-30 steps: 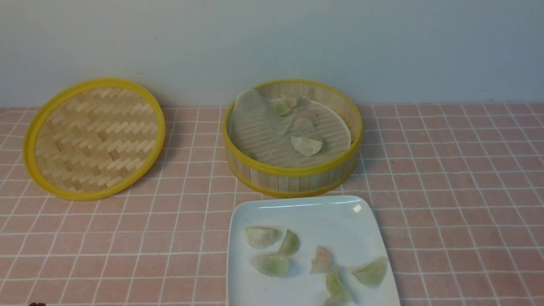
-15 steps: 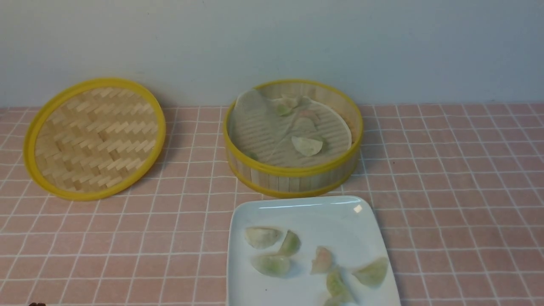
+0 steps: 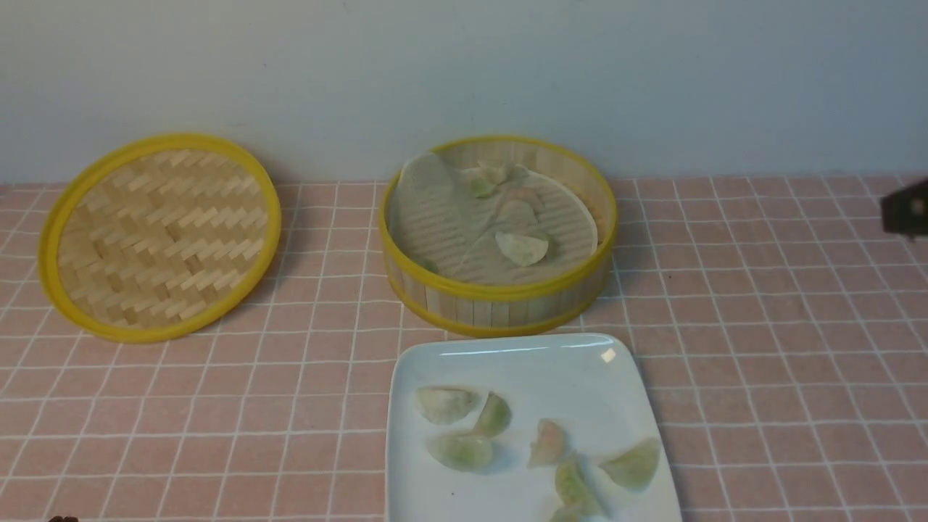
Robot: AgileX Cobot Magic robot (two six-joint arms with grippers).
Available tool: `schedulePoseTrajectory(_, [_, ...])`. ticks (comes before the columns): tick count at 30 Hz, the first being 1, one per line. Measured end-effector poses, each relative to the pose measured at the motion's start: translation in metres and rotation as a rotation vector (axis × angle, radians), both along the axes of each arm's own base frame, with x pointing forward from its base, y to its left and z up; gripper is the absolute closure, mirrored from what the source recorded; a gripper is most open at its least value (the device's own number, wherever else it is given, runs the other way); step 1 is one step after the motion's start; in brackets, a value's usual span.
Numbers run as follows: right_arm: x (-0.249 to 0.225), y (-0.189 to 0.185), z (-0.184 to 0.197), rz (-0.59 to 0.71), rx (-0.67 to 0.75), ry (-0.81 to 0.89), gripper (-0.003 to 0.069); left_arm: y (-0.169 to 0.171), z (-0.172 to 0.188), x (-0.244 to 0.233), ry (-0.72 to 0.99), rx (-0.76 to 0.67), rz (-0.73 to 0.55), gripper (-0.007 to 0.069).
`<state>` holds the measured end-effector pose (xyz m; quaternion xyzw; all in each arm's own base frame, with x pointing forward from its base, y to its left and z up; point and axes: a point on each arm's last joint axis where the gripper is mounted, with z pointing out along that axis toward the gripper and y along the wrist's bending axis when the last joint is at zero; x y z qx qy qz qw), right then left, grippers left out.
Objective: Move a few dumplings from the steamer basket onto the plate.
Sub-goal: Use the right arm to grab a dumpling from inside the steamer
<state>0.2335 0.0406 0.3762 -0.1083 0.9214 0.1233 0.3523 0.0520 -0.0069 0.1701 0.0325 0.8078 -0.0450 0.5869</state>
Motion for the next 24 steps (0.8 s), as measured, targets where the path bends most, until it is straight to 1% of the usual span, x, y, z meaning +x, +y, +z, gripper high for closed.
schedulePoseTrajectory(3, [0.046,0.026,-0.003,0.103,-0.048,0.049,0.0671,0.0,0.0,0.0,0.0,0.0,0.0,0.0631])
schedulePoseTrajectory(7, [0.086,0.064,-0.018,0.214,-0.134,0.105,0.067,0.0,0.0,0.0,0.0,0.0,0.0,0.0631])
schedulePoseTrajectory(10, [0.109,0.091,-0.029,0.28,-0.169,0.146,0.0669,0.0,0.0,0.0,0.0,0.0,0.0,0.0631])
schedulePoseTrajectory(11, [0.123,0.108,-0.037,0.318,-0.183,0.175,0.0669,0.0,0.0,0.0,0.0,0.0,0.0,0.0631])
schedulePoseTrajectory(15, [0.154,0.144,-0.058,0.38,-0.222,0.201,0.0654,0.0,0.0,0.0,0.0,0.0,0.0,0.0631])
schedulePoseTrajectory(17, [0.177,0.163,-0.079,0.392,-0.266,0.2,0.0628,0.0,0.0,0.0,0.0,-0.001,0.0,0.0631])
schedulePoseTrajectory(19, [0.19,0.175,-0.089,0.38,-0.283,0.188,0.0598,0.0,0.0,0.0,0.0,-0.001,0.0,0.0631])
schedulePoseTrajectory(20, [0.193,0.177,-0.095,0.378,-0.289,0.196,0.0594,0.0,0.0,0.0,0.0,-0.001,0.0,0.0631])
schedulePoseTrajectory(21, [0.201,0.185,-0.103,0.364,-0.293,0.189,0.0566,0.0,0.0,0.0,0.0,-0.001,0.0,0.0631])
schedulePoseTrajectory(24, [0.214,0.194,-0.122,0.351,-0.301,0.198,0.0491,0.0,0.0,0.0,0.0,-0.002,0.0,0.0631])
